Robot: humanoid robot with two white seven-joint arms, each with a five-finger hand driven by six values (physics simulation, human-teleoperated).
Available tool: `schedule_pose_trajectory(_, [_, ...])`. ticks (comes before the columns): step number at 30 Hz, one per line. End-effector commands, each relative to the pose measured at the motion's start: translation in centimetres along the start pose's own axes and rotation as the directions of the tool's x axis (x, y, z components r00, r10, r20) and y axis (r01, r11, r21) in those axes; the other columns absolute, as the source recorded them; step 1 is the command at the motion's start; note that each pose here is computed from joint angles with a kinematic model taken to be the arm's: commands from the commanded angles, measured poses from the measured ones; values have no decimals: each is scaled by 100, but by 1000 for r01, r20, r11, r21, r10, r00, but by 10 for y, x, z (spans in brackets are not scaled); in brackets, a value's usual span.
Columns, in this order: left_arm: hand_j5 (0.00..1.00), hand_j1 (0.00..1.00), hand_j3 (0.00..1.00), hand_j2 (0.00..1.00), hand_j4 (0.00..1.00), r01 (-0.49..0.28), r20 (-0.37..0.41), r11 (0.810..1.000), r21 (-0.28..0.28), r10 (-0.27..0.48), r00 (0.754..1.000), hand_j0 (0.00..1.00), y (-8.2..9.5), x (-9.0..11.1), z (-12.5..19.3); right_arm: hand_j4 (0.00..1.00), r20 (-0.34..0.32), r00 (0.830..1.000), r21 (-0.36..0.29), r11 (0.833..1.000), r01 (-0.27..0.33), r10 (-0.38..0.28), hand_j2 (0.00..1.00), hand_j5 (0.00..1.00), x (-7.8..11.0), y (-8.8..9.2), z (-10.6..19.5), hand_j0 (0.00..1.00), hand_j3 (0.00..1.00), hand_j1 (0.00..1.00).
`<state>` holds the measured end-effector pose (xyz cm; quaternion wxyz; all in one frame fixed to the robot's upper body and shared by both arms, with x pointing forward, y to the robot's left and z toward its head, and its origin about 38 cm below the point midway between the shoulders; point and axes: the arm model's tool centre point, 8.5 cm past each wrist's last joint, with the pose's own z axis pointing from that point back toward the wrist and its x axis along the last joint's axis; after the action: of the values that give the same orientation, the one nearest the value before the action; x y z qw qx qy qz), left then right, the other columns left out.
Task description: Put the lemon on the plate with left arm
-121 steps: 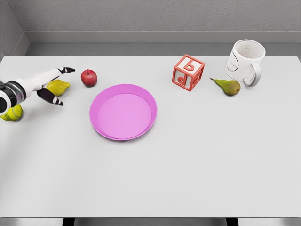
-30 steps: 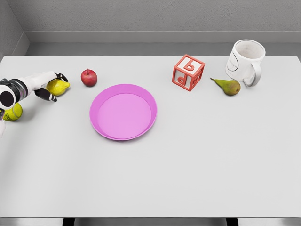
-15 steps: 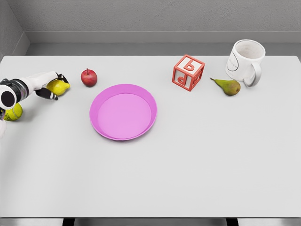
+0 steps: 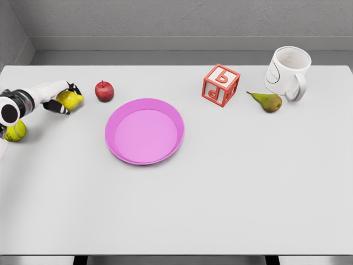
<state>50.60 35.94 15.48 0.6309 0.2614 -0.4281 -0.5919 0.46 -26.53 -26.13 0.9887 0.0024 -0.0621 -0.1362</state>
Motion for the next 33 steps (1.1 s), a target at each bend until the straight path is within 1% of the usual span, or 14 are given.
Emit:
schedule_pose_trajectory(1, [59, 59, 59, 59, 59, 4, 13, 1000, 10, -4, 1000, 59, 3, 4, 2, 100, 0, 1000, -1, 1000, 1, -1, 100, 100, 0, 0, 0, 100, 100, 100])
schedule_pose_trajectory(4, [60, 60, 60, 60, 60, 7, 65, 999, 44, -9, 998, 60, 13, 20, 6, 100, 0, 1000, 1, 1000, 2, -2, 100, 100, 0, 0, 0, 100, 100, 100])
schedule_pose_trajectory(7, [60, 60, 60, 60, 60, 5, 112, 998, 58, -11, 994, 60, 15, 41, 3, 100, 0, 1000, 1, 1000, 1, -1, 100, 100, 0, 0, 0, 100, 100, 100])
schedule_pose_trajectory(9, [60, 60, 60, 60, 60, 17, 142, 996, 83, -29, 989, 60, 21, 54, 7, 100, 0, 1000, 1, 1000, 1, -1, 100, 100, 0, 0, 0, 100, 100, 100])
schedule_pose_trajectory(11, [60, 60, 60, 60, 60, 35, 176, 995, 90, -50, 983, 60, 20, 71, 7, 100, 0, 1000, 1, 1000, -1, 1, 100, 100, 0, 0, 0, 100, 100, 100])
schedule_pose_trajectory(12, [60, 60, 60, 60, 60, 39, 184, 995, 91, -55, 981, 60, 20, 75, 7, 100, 0, 1000, 1, 1000, 1, -1, 100, 100, 0, 0, 0, 100, 100, 100])
schedule_pose_trajectory(16, [60, 60, 60, 60, 60, 67, 223, 991, 115, -91, 971, 60, 22, 104, 13, 100, 0, 1000, 1, 1000, 1, -1, 100, 100, 0, 0, 0, 100, 100, 100])
schedule_pose_trajectory(18, [60, 60, 60, 60, 60, 69, 227, 991, 118, -95, 969, 60, 22, 106, 14, 100, 0, 1000, 1, 1000, 1, -1, 100, 100, 0, 0, 0, 100, 100, 100])
schedule_pose_trajectory(21, [60, 60, 60, 60, 60, 95, 258, 987, 128, -126, 958, 60, 21, 121, 18, 100, 0, 1000, 1, 1000, 1, -1, 100, 100, 0, 0, 0, 100, 100, 100])
schedule_pose_trajectory(23, [60, 60, 60, 60, 60, 113, 268, 987, 117, -141, 953, 60, 16, 127, 16, 100, 0, 1000, 1, 1000, 1, -1, 100, 100, 0, 0, 0, 100, 100, 100])
schedule_pose_trajectory(26, [60, 60, 60, 60, 60, 152, 320, 978, 140, -190, 928, 60, 12, 158, 26, 100, 0, 1000, 1, 1000, 1, -1, 100, 100, 0, 0, 0, 100, 100, 100])
schedule_pose_trajectory(28, [60, 60, 60, 60, 60, 190, 354, 974, 127, -223, 908, 60, -4, 189, 33, 100, 0, 1000, 1, 1000, 1, -1, 100, 100, 0, 0, 0, 100, 100, 100])
schedule_pose_trajectory(30, [59, 59, 59, 59, 59, 226, 407, 967, 117, -254, 877, 59, -19, 217, 37, 100, 0, 1000, 1, 1000, -1, 1, 100, 100, 0, 0, 0, 100, 100, 100])
schedule_pose_trajectory(33, [59, 59, 59, 59, 59, 246, 433, 963, 111, -270, 860, 59, -32, 232, 47, 100, 0, 1000, 1, 1000, -1, 1, 100, 100, 0, 0, 0, 100, 100, 100])
